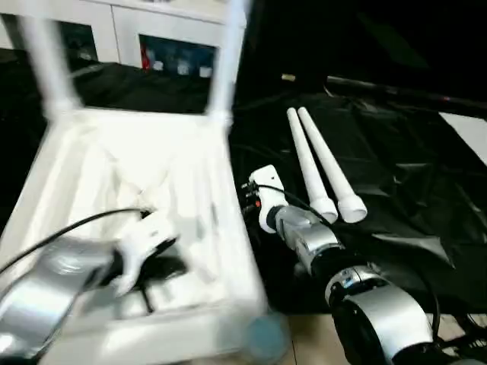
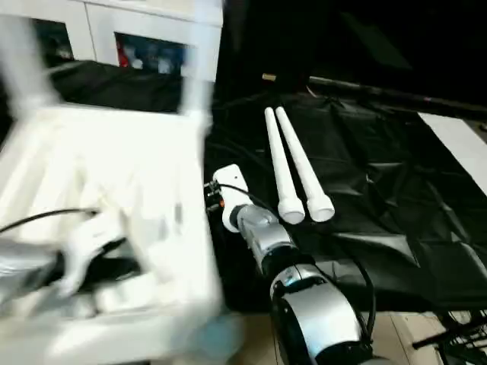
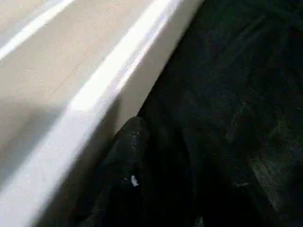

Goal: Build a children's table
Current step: Rotate table base

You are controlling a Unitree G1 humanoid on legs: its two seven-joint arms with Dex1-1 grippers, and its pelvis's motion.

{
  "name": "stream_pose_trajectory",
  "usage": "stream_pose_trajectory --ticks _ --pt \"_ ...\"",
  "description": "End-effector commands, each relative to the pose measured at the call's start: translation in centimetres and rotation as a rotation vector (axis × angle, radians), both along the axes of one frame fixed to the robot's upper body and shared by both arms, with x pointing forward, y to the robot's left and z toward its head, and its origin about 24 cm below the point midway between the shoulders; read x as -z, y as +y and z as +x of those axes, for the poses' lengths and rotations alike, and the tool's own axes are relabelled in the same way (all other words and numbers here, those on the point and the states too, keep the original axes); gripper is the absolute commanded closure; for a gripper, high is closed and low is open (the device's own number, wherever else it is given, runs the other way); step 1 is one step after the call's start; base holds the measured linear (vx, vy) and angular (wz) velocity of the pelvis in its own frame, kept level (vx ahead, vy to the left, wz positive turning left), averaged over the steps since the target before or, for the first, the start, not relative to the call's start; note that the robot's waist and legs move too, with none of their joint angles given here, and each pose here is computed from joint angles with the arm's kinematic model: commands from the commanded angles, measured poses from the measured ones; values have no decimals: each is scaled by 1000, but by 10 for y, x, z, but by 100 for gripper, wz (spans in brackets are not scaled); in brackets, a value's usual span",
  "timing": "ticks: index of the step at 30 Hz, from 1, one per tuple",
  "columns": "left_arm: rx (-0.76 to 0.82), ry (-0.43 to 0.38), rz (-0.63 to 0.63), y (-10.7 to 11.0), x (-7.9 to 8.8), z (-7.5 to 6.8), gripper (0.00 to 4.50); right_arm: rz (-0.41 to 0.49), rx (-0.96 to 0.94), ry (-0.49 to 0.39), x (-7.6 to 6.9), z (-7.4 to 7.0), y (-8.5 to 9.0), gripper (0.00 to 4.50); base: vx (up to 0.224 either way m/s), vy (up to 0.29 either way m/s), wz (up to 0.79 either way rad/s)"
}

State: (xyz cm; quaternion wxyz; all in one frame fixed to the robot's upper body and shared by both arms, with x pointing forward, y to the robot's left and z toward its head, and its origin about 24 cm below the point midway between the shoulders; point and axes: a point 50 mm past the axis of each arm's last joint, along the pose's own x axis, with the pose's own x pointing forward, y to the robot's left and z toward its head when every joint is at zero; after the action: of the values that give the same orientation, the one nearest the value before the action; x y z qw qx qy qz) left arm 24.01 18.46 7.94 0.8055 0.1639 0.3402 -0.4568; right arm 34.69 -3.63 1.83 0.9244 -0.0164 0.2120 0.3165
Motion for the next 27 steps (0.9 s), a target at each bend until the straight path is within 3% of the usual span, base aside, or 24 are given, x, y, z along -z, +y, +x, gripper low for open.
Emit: stream_pose_trajectory --ticks 1,2,5,7,8,12,14,17,20,24,25,27 --pt "19 -119 -8 -9 -12 13 450 13 -72 -7 -4 -3 14 332 0 0 0" --pt "-41 -201 51 -8 -10 37 450 10 -70 -16 -5 -2 14 345 0 0 0" --pt "-110 -279 136 -2 -11 61 450 11 -49 -38 -8 1 11 361 0 0 0" --pt "-128 -308 171 1 -12 69 450 13 -37 -48 -10 3 8 368 0 0 0" --pt "-153 -358 232 6 -13 80 450 14 -16 -63 -13 6 3 396 0 0 0" --pt "-182 -437 324 14 -13 95 450 18 27 -93 -18 12 -8 409 0 0 0" --pt "-227 -531 382 19 -17 106 450 37 67 -120 -25 17 -17 445 0 0 0" --pt "-242 -588 387 19 -19 111 450 48 90 -144 -30 20 -25 447 0 0 0" --pt "-221 -583 257 6 -22 106 450 45 95 -188 -39 23 -39 447 0 0 0" --pt "-182 -539 145 -3 -27 98 450 16 17 -215 -44 20 -47 447 0 0 0" --pt "-140 -488 37 -9 -34 89 450 20 -76 -218 -50 14 -54 447 0 0 0" --pt "-70 -435 -33 -15 -37 79 450 37 -157 -197 -56 8 -61 447 0 0 0"
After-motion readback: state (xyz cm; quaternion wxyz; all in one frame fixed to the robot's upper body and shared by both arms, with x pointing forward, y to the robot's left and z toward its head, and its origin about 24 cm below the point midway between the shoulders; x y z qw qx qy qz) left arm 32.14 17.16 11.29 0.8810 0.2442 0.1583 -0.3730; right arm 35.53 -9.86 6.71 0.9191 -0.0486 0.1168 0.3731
